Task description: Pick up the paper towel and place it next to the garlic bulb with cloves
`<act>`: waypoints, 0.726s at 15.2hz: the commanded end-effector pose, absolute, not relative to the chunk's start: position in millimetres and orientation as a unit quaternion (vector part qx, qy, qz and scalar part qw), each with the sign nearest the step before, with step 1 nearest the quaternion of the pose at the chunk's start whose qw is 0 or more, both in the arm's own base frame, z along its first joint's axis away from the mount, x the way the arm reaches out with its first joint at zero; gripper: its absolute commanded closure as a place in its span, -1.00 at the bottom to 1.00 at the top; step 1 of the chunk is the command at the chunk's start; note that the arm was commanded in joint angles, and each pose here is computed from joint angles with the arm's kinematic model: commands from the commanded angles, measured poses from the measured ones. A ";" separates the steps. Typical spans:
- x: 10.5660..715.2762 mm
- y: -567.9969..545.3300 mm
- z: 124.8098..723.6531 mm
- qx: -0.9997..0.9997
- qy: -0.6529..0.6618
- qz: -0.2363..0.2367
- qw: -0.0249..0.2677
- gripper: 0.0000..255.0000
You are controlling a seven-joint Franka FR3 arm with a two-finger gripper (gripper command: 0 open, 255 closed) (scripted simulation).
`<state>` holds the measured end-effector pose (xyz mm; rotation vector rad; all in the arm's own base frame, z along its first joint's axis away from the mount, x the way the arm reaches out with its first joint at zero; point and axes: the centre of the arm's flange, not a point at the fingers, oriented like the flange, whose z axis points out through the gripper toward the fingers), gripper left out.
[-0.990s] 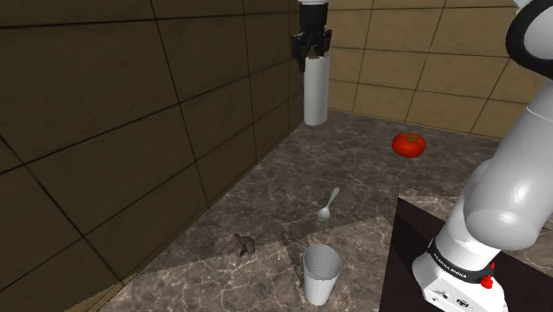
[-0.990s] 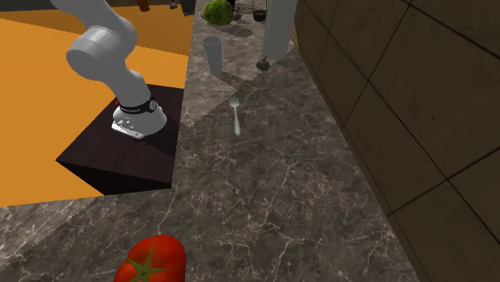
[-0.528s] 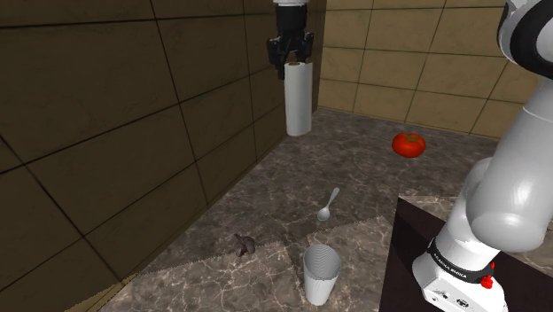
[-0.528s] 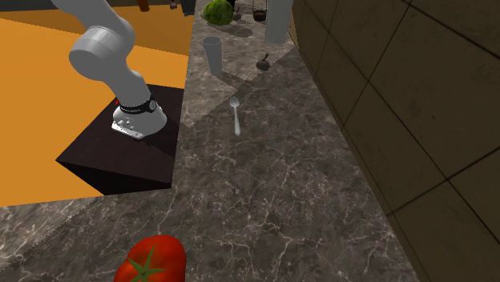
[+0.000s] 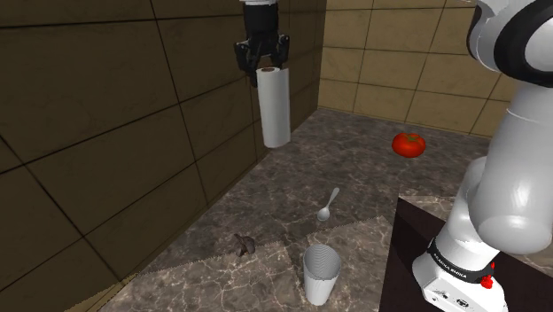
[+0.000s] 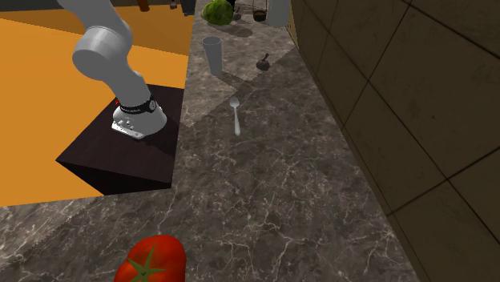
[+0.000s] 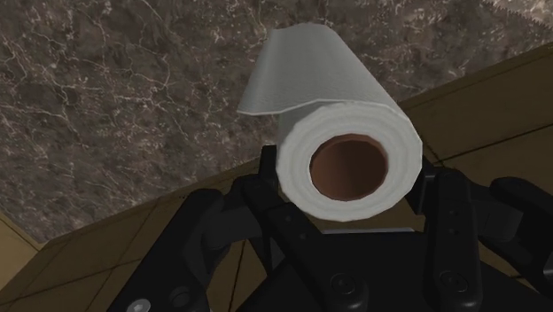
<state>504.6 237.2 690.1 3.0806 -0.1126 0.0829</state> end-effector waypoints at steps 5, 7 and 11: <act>492.7 317.8 690.2 0.999 -0.037 0.027 0.029 1.00; 489.5 344.0 690.3 0.999 -0.037 0.027 0.029 1.00; 485.9 373.1 679.8 0.999 -0.037 0.027 0.029 1.00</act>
